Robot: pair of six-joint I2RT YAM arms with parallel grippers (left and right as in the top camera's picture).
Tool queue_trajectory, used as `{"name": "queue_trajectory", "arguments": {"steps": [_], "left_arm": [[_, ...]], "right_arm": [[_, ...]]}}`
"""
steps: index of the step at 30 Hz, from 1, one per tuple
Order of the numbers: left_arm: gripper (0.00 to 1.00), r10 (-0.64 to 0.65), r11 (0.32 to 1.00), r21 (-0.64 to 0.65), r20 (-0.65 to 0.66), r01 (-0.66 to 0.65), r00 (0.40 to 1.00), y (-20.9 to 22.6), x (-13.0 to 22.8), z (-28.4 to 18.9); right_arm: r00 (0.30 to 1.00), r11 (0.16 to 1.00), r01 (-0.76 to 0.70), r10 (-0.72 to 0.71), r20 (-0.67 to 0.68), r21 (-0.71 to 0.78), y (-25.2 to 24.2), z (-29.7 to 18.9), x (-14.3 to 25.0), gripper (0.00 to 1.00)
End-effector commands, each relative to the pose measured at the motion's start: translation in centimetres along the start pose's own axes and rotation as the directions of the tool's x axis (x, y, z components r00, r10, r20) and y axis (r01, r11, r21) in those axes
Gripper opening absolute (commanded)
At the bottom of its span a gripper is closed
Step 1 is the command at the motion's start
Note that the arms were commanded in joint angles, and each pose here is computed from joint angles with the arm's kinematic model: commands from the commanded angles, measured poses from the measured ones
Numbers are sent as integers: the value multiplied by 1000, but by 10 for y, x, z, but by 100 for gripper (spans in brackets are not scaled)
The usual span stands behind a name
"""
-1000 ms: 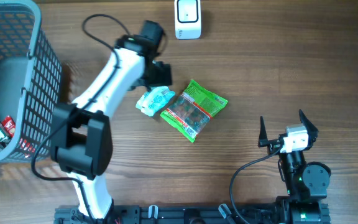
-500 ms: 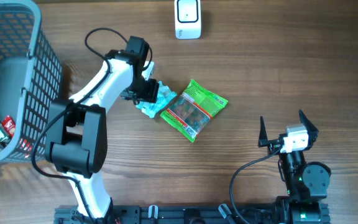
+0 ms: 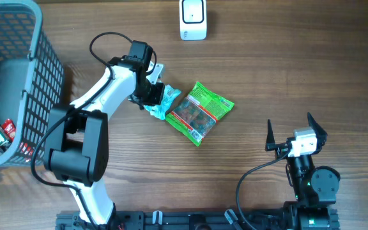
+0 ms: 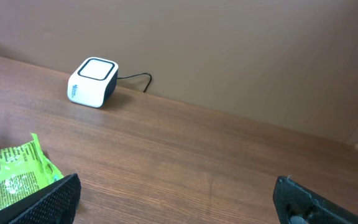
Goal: Scan the item barcode
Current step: 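Lower the green bag onto the table and adjust it with the left gripper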
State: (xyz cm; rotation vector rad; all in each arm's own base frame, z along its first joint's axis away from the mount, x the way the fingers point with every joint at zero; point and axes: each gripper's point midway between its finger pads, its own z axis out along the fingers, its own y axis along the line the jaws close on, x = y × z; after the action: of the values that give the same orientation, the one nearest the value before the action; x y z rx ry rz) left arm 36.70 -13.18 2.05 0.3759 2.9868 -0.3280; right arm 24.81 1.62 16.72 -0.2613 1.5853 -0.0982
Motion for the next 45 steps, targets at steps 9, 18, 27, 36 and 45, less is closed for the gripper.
{"name": "queue_trajectory", "arguments": {"steps": [9,18,27,36,45], "left_arm": [[4,-53,953,304,191,-7,980,-79,-22,-100],[4,84,941,324,52,-96,995,-138,2,-17],[75,76,922,377,50,-90,996,-146,1,-20],[10,103,897,394,254,-200,962,-162,-29,-78],[10,155,901,397,80,-174,985,-177,-4,0]], "right_arm": [[1000,1000,5,-5,7,-10,1,0,-1,100],[1000,1000,5,-5,7,-10,1,0,-1,100],[1000,1000,6,-6,7,-10,1,0,-1,100],[1000,1000,6,-5,8,-10,1,0,-1,100],[1000,1000,5,-5,7,-10,1,0,-1,100]]}}
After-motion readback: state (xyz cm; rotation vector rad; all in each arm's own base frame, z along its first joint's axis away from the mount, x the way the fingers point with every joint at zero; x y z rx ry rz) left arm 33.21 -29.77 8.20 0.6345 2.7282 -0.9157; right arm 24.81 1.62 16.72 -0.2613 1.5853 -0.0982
